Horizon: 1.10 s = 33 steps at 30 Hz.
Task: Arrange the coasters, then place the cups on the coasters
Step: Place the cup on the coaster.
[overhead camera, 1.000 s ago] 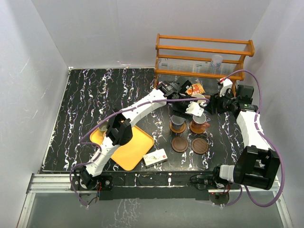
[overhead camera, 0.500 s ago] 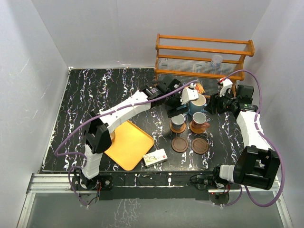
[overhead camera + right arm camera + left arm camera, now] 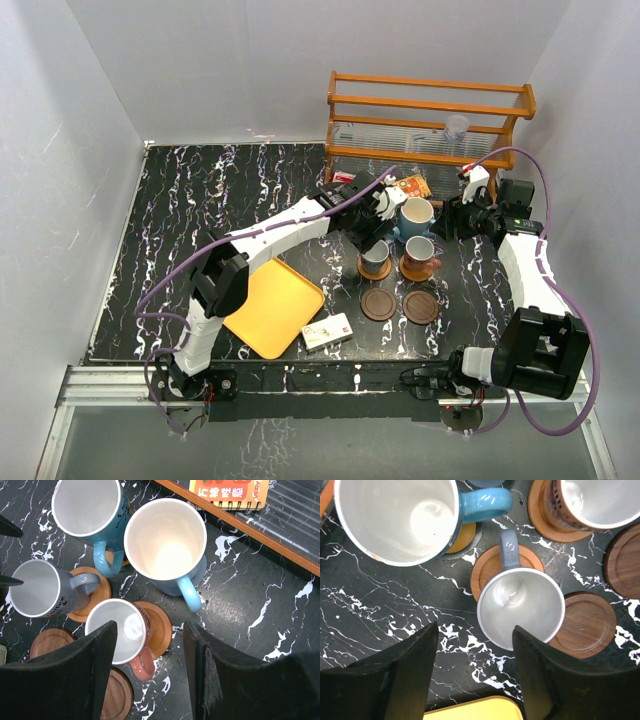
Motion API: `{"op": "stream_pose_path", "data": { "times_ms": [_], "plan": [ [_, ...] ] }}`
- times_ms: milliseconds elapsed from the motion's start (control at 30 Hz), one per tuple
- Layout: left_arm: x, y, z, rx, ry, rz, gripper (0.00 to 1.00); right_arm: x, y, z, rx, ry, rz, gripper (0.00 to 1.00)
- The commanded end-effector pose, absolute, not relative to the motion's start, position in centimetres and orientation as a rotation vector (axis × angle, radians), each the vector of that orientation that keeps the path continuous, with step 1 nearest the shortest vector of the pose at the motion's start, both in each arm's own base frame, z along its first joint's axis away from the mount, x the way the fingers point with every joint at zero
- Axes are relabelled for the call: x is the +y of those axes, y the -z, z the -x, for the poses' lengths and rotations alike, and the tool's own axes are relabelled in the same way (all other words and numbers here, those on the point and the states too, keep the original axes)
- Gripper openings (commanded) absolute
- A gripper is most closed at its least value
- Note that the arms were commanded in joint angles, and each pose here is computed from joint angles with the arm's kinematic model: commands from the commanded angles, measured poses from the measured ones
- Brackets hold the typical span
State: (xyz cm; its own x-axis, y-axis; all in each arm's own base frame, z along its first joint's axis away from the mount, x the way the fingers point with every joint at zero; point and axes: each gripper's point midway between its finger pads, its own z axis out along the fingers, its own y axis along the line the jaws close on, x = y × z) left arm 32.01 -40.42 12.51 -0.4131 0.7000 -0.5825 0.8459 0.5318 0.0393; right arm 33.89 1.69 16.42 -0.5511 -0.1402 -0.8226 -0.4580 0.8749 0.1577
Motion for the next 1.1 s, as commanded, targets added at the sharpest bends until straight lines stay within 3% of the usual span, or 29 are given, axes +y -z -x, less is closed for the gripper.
{"op": "stream_pose_path", "data": {
  "times_ms": [0,267,600,833,1067],
  "plan": [
    [-40.7,-11.8,-31.5,2.27,0.373,-1.226,0.51,1.5,-17.5,-34.4,2.087,-0.41,0.46,0.53],
    [-41.3,-10.9,-31.4,2.28,0.398,-1.251,0.32,1.5,-17.6,-34.4,2.086,-0.407,0.461,0.53],
    [-42.1,-10.5,-31.1,2.285,0.439,-1.303,0.16,1.5,-17.3,-34.4,2.094,-0.415,0.463,0.53],
    [-42.3,-11.6,-32.0,2.153,0.395,-1.437,0.01,1.6,-17.6,-34.4,2.084,-0.413,0.467,0.53],
    [-43.9,-13.2,-30.8,1.904,0.514,-1.707,0.0,1.6,-17.4,-34.4,2.089,-0.414,0.465,0.53]
  ]
}}
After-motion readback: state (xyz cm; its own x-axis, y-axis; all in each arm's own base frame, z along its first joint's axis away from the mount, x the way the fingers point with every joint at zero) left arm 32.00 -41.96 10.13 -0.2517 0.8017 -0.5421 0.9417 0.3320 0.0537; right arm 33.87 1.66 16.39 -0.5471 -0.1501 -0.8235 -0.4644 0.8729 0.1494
